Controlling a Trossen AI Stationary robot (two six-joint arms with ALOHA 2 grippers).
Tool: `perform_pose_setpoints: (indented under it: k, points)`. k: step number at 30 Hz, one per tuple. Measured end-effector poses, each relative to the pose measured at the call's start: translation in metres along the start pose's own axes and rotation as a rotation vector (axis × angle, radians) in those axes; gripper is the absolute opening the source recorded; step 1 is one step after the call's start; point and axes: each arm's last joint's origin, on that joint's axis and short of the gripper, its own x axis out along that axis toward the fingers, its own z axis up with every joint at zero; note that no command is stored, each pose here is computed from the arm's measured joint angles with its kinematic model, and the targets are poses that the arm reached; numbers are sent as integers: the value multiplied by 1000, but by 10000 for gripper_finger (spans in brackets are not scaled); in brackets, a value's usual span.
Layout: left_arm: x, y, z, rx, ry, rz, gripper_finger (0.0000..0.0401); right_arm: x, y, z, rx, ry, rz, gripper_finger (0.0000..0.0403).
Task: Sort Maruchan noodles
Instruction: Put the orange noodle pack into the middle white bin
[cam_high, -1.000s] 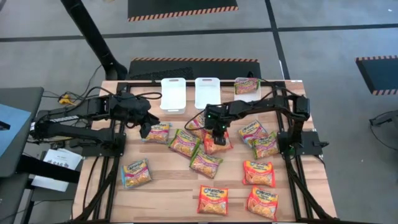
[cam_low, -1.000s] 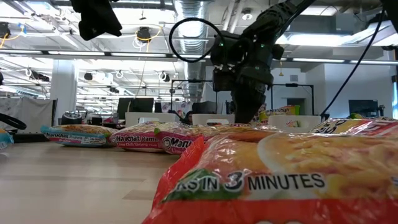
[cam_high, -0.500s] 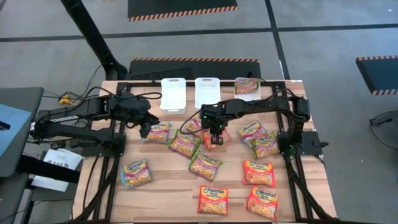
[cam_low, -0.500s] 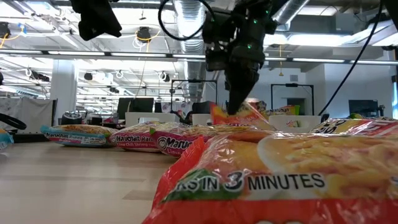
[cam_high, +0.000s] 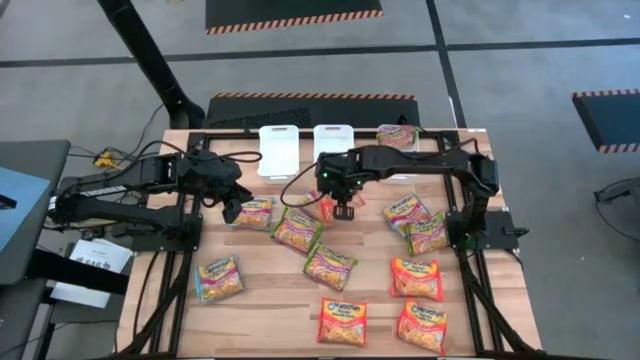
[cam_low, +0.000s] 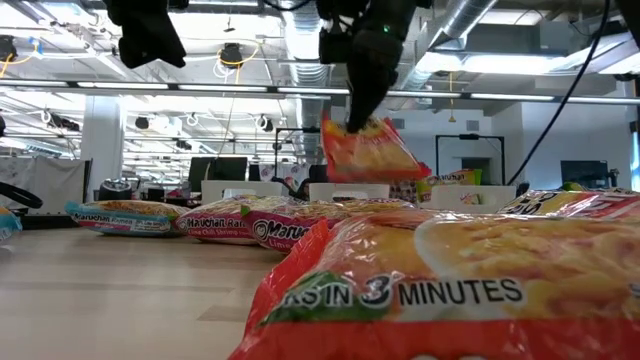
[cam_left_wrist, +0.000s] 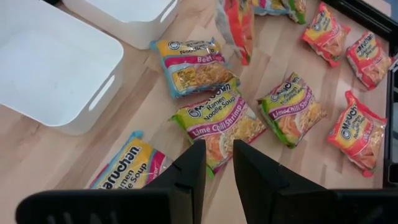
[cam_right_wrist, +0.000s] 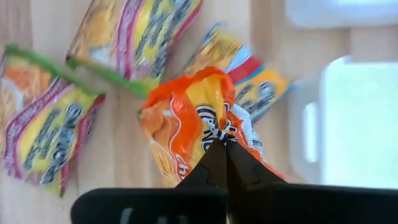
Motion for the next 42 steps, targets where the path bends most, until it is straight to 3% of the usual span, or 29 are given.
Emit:
perform_pose_setpoints:
  k: [6, 13, 27, 31, 36, 42]
  points:
    - [0, 1, 0, 37, -14, 38, 67, -25, -32, 13, 1, -83, -110, 3]
    - [0, 5, 2, 55, -63, 165, 67, -39, -87, 17, 41, -205, -227, 3]
    - [-3, 17, 21, 137, -229, 296, 67, -57, -187, -2, 179, -393, -448, 5]
    - [-4, 25, 28, 149, -268, 337, 67, -61, -199, -6, 201, -422, -477, 5]
    - [-8, 35, 36, 130, -336, 390, 67, -60, -207, -11, 199, -445, -422, 4]
    - [-12, 47, 45, 94, -405, 453, 67, -23, -207, -7, 194, -369, -373, 4]
